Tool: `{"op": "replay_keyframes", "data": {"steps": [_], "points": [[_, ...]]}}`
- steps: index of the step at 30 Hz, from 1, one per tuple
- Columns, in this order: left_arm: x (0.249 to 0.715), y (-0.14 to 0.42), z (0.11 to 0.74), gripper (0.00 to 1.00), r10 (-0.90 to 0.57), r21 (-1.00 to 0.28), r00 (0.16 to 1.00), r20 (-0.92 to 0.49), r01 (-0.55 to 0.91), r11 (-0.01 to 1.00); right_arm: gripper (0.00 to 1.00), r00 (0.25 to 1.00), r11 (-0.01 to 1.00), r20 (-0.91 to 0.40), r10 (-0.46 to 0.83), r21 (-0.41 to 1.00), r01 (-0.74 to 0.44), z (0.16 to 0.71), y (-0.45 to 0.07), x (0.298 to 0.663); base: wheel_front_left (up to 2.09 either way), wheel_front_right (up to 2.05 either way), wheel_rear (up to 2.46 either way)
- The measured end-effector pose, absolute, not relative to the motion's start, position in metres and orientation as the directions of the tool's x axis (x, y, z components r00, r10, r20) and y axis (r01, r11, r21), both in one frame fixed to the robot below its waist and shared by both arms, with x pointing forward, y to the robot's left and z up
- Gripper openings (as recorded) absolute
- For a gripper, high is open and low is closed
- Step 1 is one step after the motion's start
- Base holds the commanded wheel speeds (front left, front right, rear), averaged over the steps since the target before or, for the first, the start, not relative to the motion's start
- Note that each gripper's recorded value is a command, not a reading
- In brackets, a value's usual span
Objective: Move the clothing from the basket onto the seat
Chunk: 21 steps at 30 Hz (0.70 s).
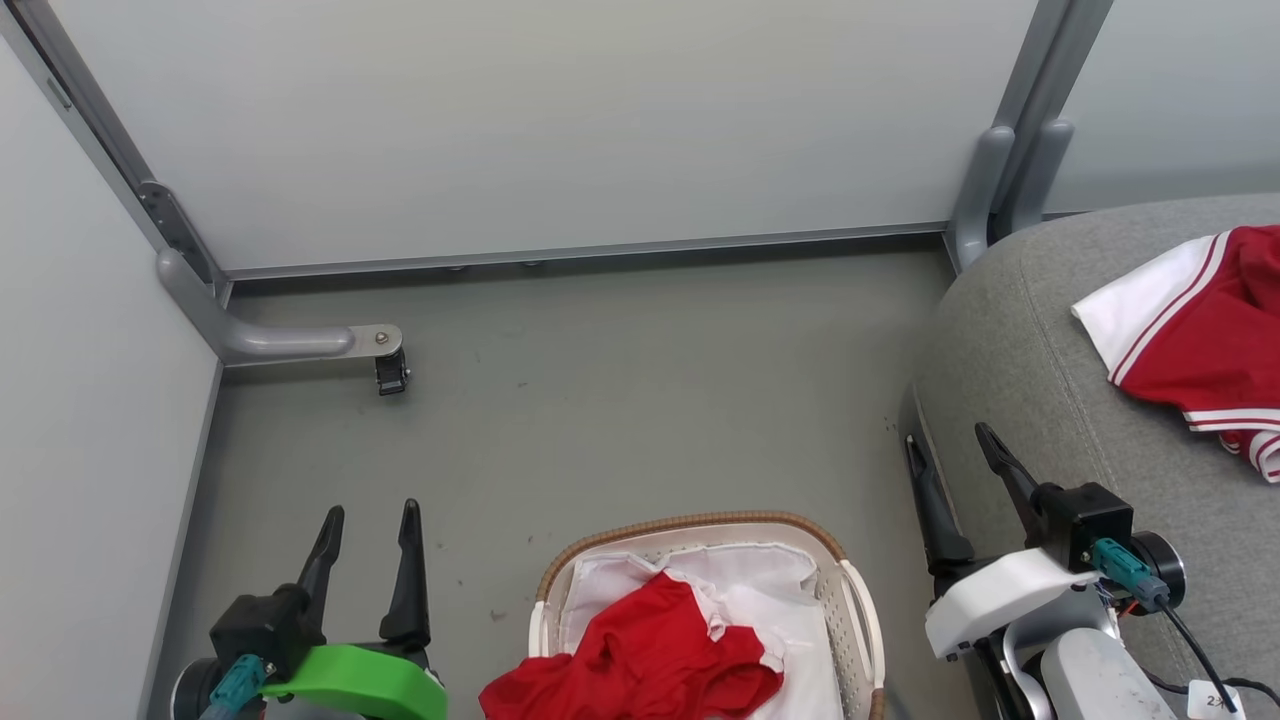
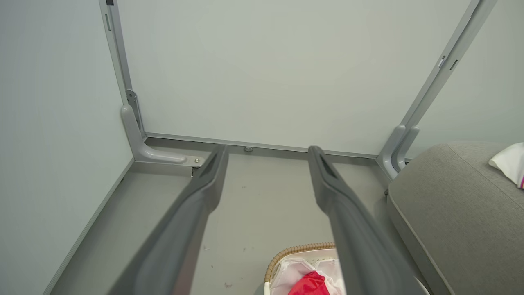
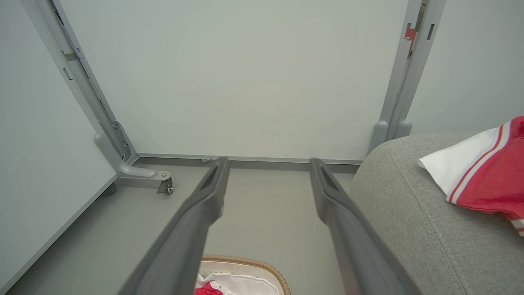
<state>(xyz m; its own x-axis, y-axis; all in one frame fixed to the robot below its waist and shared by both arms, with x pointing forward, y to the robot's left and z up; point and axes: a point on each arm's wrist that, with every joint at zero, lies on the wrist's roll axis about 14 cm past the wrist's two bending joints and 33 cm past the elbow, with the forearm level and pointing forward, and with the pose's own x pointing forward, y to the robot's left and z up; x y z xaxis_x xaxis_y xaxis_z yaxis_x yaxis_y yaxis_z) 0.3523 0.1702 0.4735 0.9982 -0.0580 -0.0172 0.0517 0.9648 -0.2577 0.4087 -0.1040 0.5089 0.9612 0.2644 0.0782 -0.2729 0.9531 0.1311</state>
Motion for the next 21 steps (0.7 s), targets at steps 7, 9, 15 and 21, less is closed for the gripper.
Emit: {"op": "replay_keyframes", "data": {"steps": [7,9,15,21], "points": [[0.355,0.162,0.468,1.00,-0.083,-0.260,0.996,-0.036,0.071,0.963,1.00,0.963,0.954,0.078,0.258,0.134,-0.267,0.508,-0.105,0.416,0.00,0.00,0.00],[0.360,0.158,0.467,1.00,-0.101,-0.253,0.994,-0.038,0.088,0.963,1.00,0.964,0.957,0.079,0.254,0.126,-0.262,0.508,-0.107,0.420,0.00,0.00,0.00],[0.381,0.137,0.465,1.00,-0.197,-0.193,0.979,-0.052,0.184,0.964,1.00,0.971,0.969,0.109,0.215,0.101,-0.226,0.516,-0.120,0.438,0.00,0.00,0.00],[0.416,0.095,0.458,1.00,-0.366,-0.090,0.927,-0.084,0.359,0.929,1.00,0.974,0.983,0.162,0.159,0.062,-0.171,0.528,-0.140,0.467,0.00,0.00,0.00]]}}
